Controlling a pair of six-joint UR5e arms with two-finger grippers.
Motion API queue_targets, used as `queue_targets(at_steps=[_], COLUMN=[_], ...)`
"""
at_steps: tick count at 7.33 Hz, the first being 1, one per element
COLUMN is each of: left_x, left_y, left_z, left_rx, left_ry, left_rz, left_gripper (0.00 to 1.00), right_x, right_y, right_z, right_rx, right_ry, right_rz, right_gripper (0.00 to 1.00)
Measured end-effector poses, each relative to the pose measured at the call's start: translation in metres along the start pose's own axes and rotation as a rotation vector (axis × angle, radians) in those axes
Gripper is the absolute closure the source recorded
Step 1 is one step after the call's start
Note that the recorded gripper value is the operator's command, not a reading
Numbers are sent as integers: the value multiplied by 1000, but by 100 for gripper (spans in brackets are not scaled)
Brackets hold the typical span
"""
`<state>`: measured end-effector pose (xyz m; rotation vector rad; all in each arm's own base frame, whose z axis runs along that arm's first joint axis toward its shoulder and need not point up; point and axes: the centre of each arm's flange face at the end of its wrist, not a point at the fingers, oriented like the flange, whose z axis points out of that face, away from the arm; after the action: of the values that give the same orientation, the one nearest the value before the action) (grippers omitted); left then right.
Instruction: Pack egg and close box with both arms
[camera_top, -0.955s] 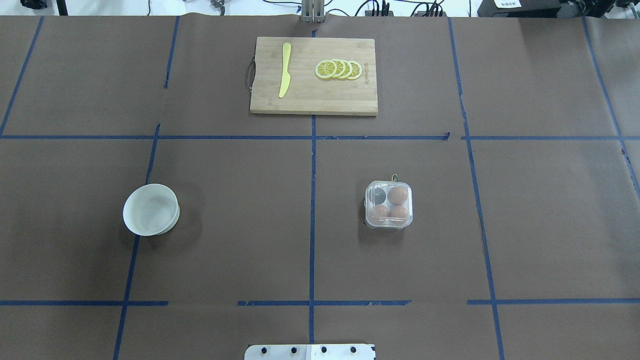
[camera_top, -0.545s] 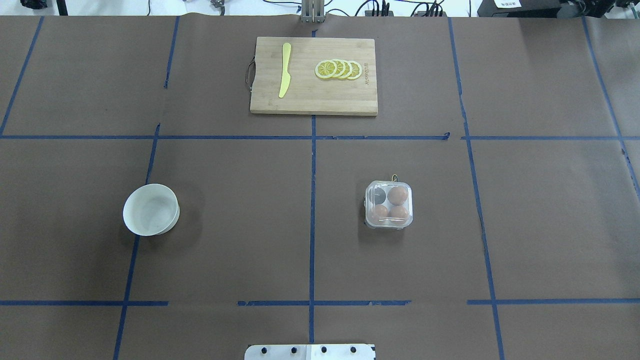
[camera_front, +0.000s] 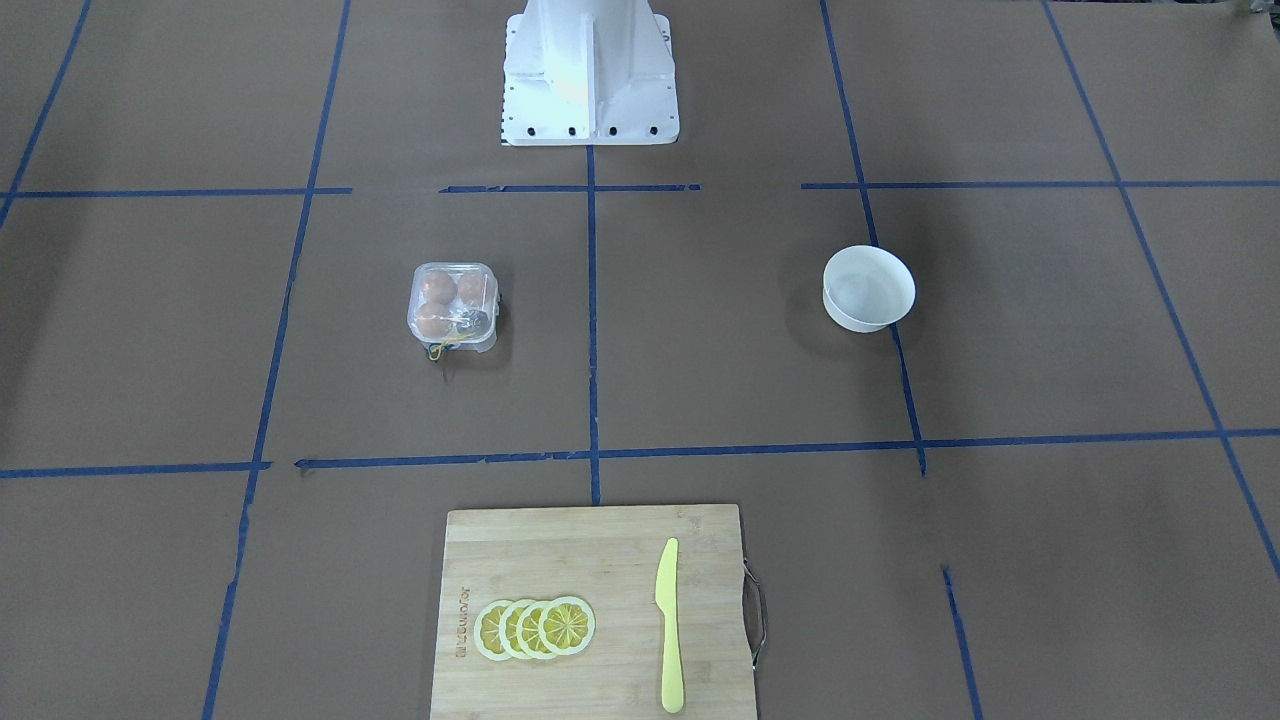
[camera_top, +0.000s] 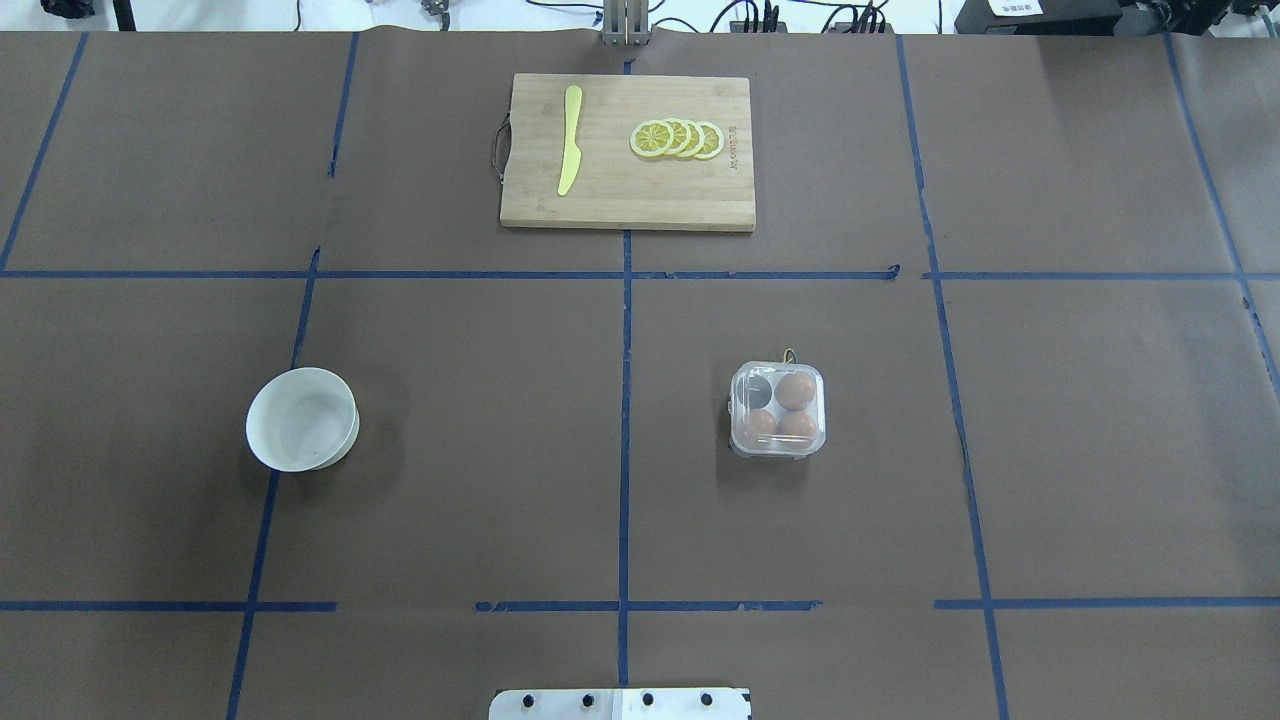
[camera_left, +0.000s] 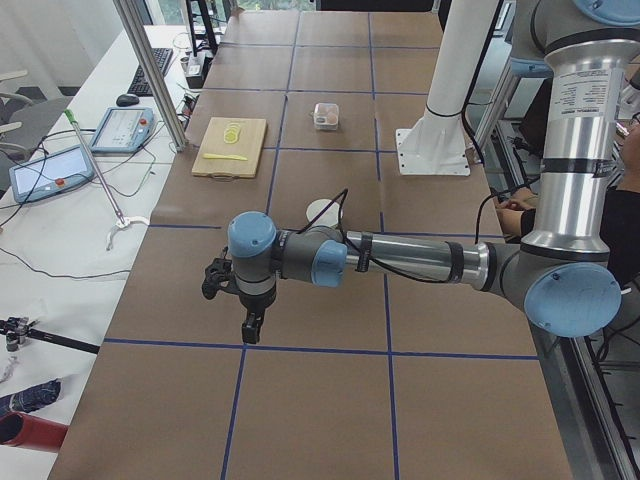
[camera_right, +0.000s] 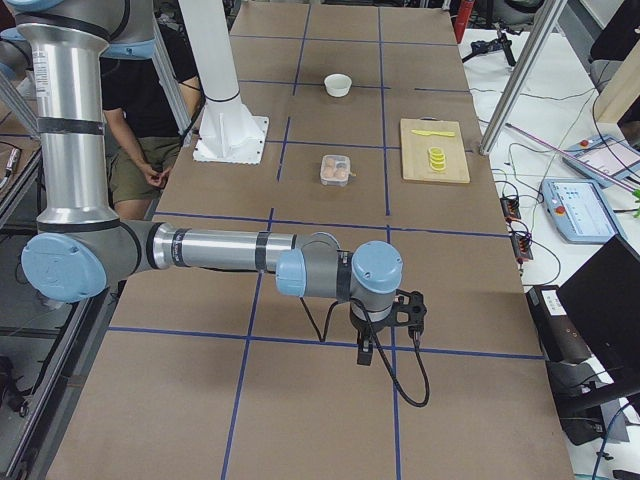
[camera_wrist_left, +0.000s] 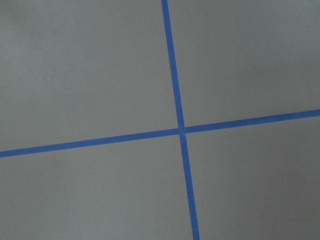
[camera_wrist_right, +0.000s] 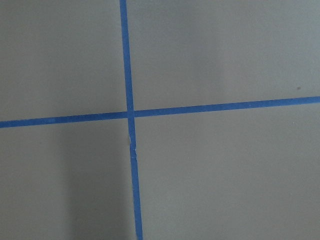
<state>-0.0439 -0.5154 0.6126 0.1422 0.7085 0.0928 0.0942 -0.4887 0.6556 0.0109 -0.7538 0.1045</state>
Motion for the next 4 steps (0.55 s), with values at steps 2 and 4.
queue_targets(at_steps=[2, 4], left_x=[-3, -12], left_y=[1, 5], left_z=[4, 14], left_rx=[-3, -6], left_ry=[0, 0], left_rz=[0, -3], left_gripper=[0, 0], right_x=[0, 0], right_y=[0, 0], right_z=[0, 0], right_rx=[-1, 0], right_ry=[0, 0], right_rz=[1, 1], right_gripper=[0, 0])
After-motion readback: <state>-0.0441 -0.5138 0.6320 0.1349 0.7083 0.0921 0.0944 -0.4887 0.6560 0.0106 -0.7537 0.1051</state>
